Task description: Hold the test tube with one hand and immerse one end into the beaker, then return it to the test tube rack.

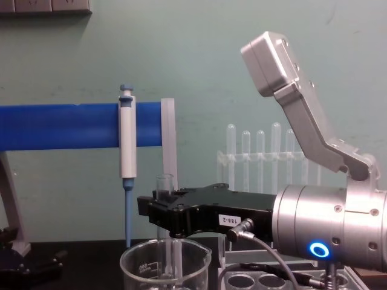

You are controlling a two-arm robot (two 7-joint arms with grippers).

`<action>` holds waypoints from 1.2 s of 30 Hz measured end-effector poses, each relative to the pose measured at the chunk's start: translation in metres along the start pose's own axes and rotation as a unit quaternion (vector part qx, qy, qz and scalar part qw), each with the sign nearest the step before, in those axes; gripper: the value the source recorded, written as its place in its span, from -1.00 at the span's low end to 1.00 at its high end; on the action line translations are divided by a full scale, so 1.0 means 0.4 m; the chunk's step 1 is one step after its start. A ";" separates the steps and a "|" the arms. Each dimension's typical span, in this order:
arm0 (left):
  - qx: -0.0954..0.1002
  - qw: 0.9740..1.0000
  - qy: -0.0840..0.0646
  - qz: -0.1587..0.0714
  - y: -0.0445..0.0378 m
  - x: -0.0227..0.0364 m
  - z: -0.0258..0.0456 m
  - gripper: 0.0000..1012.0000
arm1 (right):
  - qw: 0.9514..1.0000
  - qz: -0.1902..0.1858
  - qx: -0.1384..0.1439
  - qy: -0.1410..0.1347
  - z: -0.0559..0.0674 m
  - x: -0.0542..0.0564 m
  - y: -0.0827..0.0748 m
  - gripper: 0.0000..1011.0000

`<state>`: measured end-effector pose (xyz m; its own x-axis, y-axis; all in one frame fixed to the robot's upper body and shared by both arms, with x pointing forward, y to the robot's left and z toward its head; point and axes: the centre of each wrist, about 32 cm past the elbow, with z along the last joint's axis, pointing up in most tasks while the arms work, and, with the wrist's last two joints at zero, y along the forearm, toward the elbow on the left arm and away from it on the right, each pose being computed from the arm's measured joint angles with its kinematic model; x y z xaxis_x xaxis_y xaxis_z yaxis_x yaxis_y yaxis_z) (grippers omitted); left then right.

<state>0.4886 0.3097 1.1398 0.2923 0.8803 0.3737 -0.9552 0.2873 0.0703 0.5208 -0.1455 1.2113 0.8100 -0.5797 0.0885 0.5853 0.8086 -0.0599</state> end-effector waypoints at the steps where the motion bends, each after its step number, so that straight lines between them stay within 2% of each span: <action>1: 0.000 1.000 0.000 0.000 0.000 0.000 0.000 0.98 | 1.000 0.000 0.000 0.000 0.000 0.000 0.000 -0.55; 36: 0.000 1.000 0.000 0.000 0.000 0.000 0.000 0.98 | 1.000 0.000 0.000 0.000 0.000 0.000 0.000 -0.56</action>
<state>0.4886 0.3097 1.1397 0.2923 0.8803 0.3737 -0.9552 0.2873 0.0704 0.5208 -0.1455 1.2113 0.8100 -0.5798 0.0884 0.5853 0.8086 -0.0599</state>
